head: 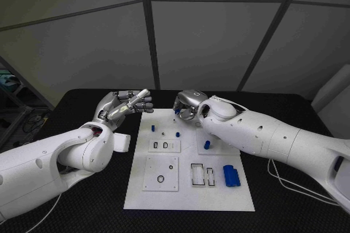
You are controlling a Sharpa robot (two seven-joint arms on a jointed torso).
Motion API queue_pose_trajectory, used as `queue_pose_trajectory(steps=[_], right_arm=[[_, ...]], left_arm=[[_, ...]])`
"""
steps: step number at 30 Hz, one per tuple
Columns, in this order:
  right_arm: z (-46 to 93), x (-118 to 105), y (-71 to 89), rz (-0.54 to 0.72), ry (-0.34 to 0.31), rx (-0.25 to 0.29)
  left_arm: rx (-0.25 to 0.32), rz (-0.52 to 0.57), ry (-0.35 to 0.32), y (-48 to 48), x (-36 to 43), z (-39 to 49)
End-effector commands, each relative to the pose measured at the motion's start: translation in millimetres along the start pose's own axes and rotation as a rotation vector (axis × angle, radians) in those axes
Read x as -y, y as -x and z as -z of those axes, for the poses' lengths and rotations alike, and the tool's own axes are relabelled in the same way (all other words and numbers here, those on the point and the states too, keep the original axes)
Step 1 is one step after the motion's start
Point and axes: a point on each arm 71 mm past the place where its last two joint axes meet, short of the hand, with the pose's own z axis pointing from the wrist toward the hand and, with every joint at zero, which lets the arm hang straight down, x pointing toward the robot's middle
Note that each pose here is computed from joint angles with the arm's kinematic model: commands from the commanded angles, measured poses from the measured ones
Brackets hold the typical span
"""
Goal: Assemble the parts on the task board
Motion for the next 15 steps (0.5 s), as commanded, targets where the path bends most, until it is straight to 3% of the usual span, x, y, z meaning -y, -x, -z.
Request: queue_pose_trajectory(steps=[1, 15], right_arm=[[-0.6, -0.4, -2.1, 0.002, 0.001, -0.028], [2.2, 1.2, 0.2, 0.001, -0.005, -0.015]], left_arm=[[-0.019, 0.001, -0.008, -2.5, 1.8, -0.4], [-0.018, 0.000, -0.003, -1.5, 1.7, -0.3]])
